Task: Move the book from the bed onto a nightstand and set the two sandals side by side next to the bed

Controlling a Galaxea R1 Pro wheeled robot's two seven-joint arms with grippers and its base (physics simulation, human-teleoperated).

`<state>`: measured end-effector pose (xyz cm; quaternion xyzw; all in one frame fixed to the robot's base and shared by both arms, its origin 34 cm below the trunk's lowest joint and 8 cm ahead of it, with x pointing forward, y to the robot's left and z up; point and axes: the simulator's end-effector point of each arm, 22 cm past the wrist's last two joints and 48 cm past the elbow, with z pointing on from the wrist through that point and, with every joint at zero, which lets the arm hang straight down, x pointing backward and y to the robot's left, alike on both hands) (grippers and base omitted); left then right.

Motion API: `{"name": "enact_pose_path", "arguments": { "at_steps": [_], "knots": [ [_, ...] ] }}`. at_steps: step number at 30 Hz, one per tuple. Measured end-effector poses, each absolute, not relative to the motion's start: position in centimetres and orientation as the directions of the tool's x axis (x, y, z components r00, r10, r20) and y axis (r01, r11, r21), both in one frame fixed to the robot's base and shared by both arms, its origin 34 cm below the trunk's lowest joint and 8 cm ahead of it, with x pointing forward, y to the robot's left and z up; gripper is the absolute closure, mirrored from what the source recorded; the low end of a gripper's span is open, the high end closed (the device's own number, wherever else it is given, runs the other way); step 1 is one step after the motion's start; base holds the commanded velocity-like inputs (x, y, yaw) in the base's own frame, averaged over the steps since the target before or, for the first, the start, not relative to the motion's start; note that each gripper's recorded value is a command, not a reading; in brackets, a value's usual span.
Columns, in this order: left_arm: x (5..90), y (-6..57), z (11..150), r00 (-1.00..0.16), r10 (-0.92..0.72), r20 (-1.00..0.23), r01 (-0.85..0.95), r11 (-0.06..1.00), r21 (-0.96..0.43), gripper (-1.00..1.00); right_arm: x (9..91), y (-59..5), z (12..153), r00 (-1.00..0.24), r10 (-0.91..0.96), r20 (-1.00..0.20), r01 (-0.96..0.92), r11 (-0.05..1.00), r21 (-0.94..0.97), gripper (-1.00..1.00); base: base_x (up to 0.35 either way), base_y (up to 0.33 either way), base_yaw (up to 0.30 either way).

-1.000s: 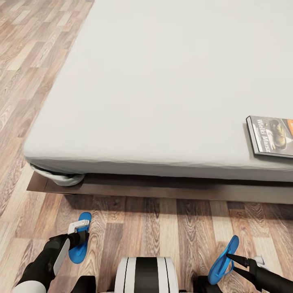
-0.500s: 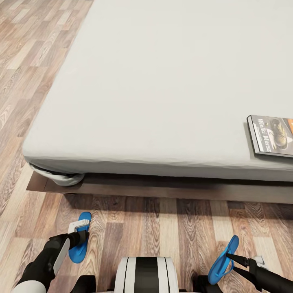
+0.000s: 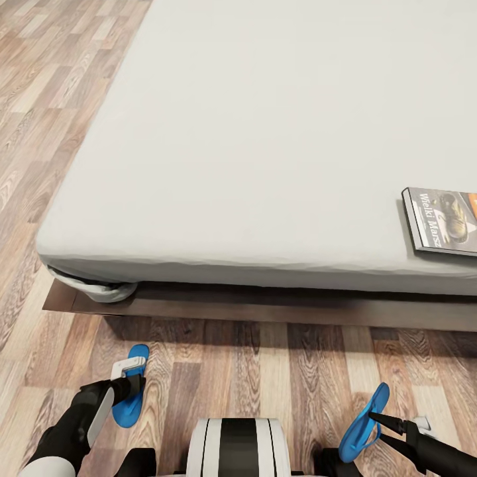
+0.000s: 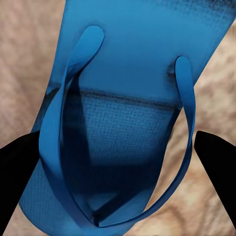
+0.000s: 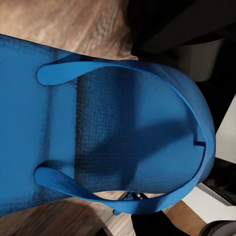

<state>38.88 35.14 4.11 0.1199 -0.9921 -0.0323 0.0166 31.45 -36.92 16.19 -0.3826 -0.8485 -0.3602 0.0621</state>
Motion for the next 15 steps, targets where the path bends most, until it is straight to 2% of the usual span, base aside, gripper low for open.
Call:
{"name": "enact_pose_path", "arguments": {
  "at_steps": [15],
  "knots": [
    [39.42, 35.12, 4.51, -0.971, -0.240, 0.014, -0.239, 0.969, 0.064, 1.00, 31.85, -36.92, 16.51, -0.704, 0.605, 0.372, 0.687, 0.448, 0.572, 1.00, 0.000, 0.000, 0.000]
  ]
}}
